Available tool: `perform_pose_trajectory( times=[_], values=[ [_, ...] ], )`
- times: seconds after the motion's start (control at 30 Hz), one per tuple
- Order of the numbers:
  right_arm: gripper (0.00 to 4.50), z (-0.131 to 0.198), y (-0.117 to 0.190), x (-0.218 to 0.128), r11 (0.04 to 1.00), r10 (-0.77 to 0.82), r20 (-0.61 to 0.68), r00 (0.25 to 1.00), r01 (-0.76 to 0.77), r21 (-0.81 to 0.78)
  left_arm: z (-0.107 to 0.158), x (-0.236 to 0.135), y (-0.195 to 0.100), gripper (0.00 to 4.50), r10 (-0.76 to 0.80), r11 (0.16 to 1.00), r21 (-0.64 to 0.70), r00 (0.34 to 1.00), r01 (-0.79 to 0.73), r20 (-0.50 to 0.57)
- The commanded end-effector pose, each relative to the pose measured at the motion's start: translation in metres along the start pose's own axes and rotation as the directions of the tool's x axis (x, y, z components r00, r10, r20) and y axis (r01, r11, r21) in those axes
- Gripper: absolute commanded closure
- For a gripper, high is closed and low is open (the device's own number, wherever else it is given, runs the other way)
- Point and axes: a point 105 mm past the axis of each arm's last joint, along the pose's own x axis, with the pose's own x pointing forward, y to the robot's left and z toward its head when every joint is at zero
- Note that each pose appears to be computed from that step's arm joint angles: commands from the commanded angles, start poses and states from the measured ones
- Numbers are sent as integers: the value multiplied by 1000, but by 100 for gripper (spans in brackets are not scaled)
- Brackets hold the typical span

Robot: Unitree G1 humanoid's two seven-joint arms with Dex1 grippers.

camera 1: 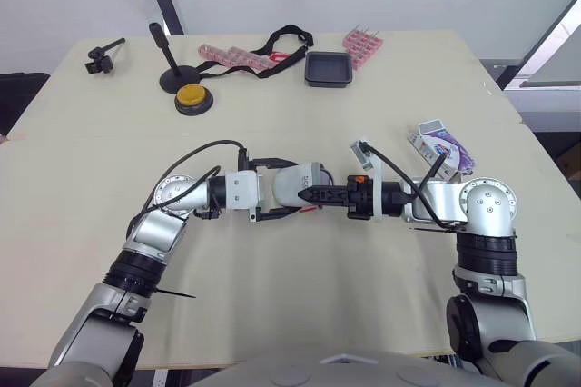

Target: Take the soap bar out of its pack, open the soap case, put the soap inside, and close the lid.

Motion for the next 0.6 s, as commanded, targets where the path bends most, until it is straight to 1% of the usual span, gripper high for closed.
perform_pose_trajectory(
  times=[0.03, 0.6],
  values=[
    [238, -1, 7, 1, 999, 22, -10, 1000, -22, -26, 10, -1, 6, 103, 17, 1000, 20, 999, -17, 38],
    [238, -6, 10, 2, 999, 31, -34, 999, -32, -33, 14, 3, 9, 103, 23, 999, -48, 999, -21, 47]
  ],
)
